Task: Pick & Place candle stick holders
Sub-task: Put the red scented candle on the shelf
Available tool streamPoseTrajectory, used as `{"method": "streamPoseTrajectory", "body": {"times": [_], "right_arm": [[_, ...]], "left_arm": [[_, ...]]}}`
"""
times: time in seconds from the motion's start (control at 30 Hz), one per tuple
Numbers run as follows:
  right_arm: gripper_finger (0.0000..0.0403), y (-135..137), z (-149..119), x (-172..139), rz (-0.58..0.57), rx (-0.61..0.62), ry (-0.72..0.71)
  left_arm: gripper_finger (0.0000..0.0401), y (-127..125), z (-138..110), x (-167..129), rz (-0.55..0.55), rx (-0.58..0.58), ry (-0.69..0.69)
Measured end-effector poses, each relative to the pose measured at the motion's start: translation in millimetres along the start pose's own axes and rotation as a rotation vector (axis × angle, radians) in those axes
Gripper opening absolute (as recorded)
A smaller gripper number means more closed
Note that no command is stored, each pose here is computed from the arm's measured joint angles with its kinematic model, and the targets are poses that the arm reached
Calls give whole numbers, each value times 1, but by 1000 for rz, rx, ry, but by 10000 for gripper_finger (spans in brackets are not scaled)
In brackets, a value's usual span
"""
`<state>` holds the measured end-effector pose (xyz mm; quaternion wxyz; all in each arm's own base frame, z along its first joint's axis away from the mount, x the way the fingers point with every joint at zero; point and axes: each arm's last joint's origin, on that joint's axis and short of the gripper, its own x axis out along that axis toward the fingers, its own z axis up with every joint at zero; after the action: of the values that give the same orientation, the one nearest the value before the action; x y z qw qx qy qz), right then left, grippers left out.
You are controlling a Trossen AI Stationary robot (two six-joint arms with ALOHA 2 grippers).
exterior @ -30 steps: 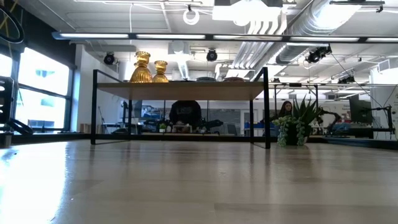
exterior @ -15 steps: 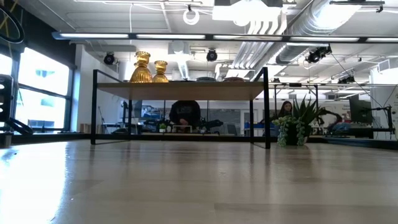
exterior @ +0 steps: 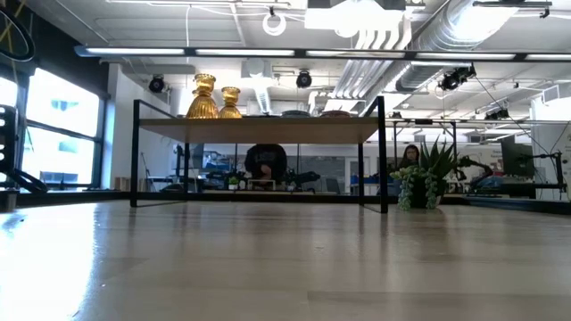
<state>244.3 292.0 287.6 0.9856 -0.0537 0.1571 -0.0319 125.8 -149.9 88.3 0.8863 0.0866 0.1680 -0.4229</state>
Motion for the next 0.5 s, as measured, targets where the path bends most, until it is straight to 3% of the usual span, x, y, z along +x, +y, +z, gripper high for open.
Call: {"method": "streamPoseTrajectory", "body": {"times": [0.13,0.5], "right_arm": [[302,0,0,0,0,0,0],[302,0,0,0,-1,-2,1]], "left_arm": [[376,0,-10,3,0,-27,50],[376,0,-18,17,1,-21,20]]}}
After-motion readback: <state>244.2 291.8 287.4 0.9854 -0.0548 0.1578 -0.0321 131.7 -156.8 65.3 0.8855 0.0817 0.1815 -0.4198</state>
